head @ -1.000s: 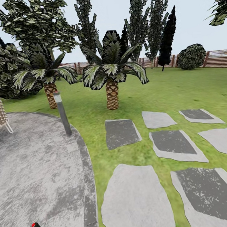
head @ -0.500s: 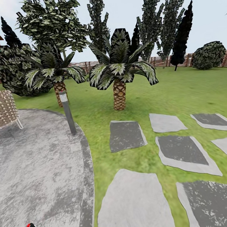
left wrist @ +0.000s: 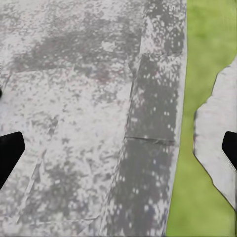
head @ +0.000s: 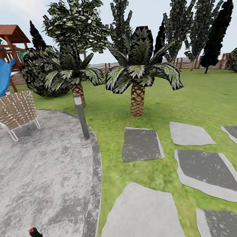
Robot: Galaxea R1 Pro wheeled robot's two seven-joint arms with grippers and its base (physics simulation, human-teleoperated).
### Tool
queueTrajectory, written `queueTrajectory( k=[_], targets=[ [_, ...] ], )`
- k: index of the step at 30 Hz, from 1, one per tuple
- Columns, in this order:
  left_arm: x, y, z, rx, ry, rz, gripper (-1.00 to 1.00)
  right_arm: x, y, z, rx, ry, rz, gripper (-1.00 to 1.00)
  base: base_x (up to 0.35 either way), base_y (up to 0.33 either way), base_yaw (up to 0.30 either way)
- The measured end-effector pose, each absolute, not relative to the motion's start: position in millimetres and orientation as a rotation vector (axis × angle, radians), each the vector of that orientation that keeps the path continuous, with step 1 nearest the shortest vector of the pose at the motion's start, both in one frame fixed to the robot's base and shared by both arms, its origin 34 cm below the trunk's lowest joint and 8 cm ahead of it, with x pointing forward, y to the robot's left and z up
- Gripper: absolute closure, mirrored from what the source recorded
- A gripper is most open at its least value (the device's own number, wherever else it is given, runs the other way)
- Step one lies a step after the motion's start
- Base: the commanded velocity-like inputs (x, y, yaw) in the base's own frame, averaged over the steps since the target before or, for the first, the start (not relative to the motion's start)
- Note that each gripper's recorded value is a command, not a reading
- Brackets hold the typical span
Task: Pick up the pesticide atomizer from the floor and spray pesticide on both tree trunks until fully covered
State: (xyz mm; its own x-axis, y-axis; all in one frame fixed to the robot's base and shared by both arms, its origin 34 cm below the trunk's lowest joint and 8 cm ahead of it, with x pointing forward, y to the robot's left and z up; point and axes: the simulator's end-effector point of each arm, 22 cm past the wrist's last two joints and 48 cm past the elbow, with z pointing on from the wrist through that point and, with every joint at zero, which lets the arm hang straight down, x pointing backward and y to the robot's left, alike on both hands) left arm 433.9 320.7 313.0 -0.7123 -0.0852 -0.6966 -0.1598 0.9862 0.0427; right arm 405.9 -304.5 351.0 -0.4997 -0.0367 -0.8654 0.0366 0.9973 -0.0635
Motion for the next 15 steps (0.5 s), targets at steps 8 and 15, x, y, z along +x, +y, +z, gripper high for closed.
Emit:
queueTrajectory(
  k=[8, 15],
  targets=[
    [433.7, 321.0, 312.8, -0.171, 2.367, 0.128, -1.00, 405.8, -304.6, 350.9, 0.000, 2.092, -0.089, -1.00, 0.173, -0.233, 0.278],
    [433.4, 321.2, 312.7, -0.171, 2.368, 0.129, -1.00, 405.7, -304.7, 350.9, 0.000, 2.093, -0.089, -1.00, 0.173, -0.233, 0.278]
  ],
)
